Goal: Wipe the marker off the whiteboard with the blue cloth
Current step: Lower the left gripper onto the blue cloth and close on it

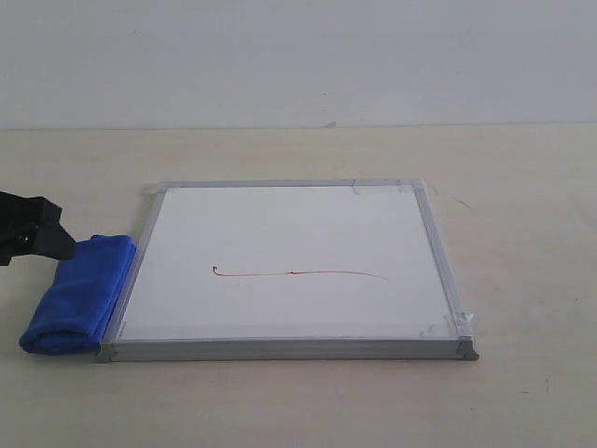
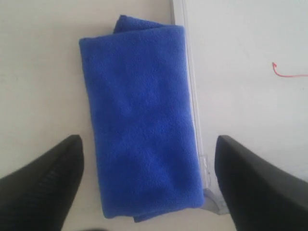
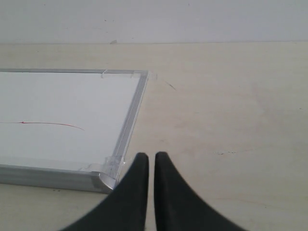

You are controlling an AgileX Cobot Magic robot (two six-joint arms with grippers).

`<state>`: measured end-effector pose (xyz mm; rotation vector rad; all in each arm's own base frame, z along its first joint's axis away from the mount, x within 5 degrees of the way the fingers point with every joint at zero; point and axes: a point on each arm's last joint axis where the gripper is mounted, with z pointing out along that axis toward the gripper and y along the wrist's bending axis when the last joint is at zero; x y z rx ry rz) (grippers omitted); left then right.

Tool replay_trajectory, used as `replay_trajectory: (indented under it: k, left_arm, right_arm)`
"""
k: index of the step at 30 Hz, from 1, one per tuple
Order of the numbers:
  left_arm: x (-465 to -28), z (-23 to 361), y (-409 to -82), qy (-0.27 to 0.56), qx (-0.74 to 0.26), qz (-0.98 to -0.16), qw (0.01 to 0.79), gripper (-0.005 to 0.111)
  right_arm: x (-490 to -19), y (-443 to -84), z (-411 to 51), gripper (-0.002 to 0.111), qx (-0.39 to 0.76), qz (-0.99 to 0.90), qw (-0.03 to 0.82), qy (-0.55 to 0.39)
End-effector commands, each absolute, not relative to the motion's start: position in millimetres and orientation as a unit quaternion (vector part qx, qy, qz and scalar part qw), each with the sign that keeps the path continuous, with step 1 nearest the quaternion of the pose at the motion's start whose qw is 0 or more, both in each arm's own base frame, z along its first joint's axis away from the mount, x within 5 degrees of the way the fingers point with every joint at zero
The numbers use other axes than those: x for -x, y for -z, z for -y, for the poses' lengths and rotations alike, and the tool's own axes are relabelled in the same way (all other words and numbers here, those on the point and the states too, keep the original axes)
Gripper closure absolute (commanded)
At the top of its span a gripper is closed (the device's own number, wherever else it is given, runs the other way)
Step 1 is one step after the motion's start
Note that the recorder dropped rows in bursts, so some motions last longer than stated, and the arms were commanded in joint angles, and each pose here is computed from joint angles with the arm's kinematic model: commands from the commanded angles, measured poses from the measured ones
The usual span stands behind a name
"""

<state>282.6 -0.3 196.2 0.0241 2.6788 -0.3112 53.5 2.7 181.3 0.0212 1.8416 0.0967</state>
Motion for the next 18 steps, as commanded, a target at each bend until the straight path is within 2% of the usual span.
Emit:
replay_trajectory:
  k: [1,5,11,18]
  left_arm:
    - [-288,-1,-199,0.107,0.006,-0.963,0.246,0.036]
    - [-288,0,-198,0.111,0.008,-0.964,0.243,0.034]
    - [-289,0,-194,0.112,0.006,-0.966,0.234,0.018]
    - [-294,6,-169,0.117,0.002,-0.974,0.194,0.017]
  right_arm:
    - [-53,-182,-2,0.107,-0.009,-0.791,0.611,-0.039]
    - [-53,-182,-2,0.107,-0.009,-0.791,0.611,-0.039]
    - [-53,-182,-2,0.107,-0.009,-0.791,0.611,-0.039]
    - [-53,-182,-2,0.107,-0.009,-0.791,0.611,-0.039]
